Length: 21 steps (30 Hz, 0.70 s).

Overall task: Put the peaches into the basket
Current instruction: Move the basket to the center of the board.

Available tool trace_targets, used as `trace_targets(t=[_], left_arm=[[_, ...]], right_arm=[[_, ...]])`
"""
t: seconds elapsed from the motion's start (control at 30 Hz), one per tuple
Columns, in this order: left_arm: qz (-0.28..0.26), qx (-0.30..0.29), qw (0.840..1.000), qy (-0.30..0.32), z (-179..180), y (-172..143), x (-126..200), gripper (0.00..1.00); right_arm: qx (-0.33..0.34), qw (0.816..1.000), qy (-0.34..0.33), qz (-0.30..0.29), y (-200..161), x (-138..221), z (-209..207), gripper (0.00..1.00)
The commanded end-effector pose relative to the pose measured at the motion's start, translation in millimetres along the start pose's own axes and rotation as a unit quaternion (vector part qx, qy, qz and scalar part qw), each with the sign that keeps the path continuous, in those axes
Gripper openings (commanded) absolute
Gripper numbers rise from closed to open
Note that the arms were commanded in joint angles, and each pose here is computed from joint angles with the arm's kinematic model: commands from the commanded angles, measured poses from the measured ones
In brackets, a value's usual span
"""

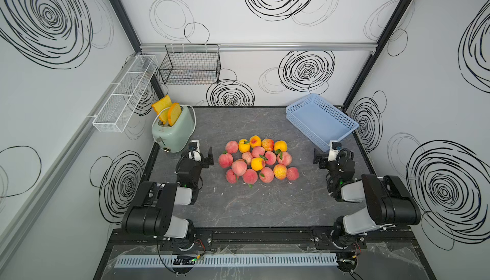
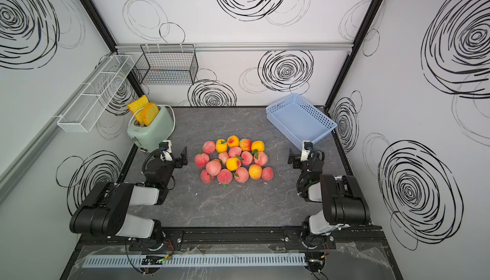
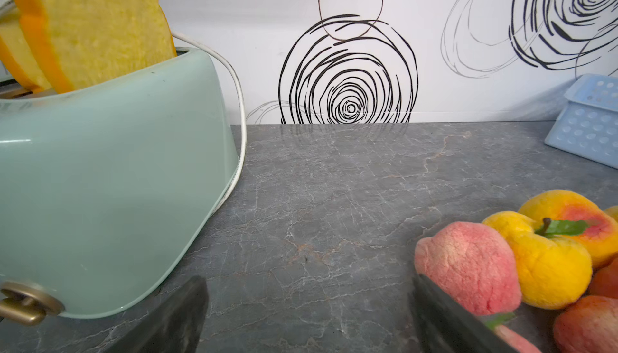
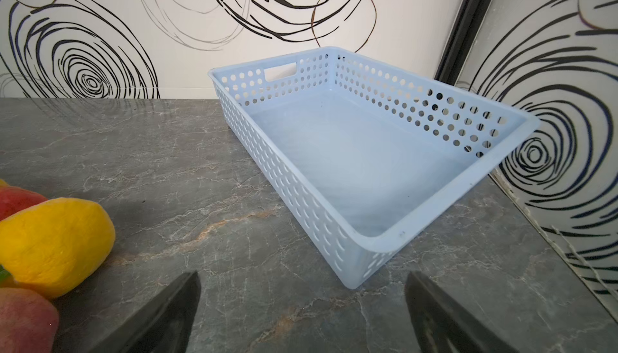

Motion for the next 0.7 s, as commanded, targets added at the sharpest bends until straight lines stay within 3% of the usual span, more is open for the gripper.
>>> trace_targets(t=[0.0,0.67], left_arm=[[-0.045,-0.001,0.999,-0.007,-2.1,18.8,-0.7,0.98],[-0.044,-0.003,0.999,-0.008,-3.2,18.3,-0.5,0.98]], right_arm=[[0.007,1.0,0.005,-0.028,13.1,-3.4,1.8,0.99],[0.008,1.0,0.004,-0.03,14.3,-3.5,1.9,0.99]])
Point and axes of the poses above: each gripper's point midway between its finger pads, its own x axis back along the fingers, its own z axis along the line the jaws close on, y = z × x, the point moved 5 cm from there along x, back along the fingers, and after that the axes turned 4 degrees about x, right-handed, at the moved point
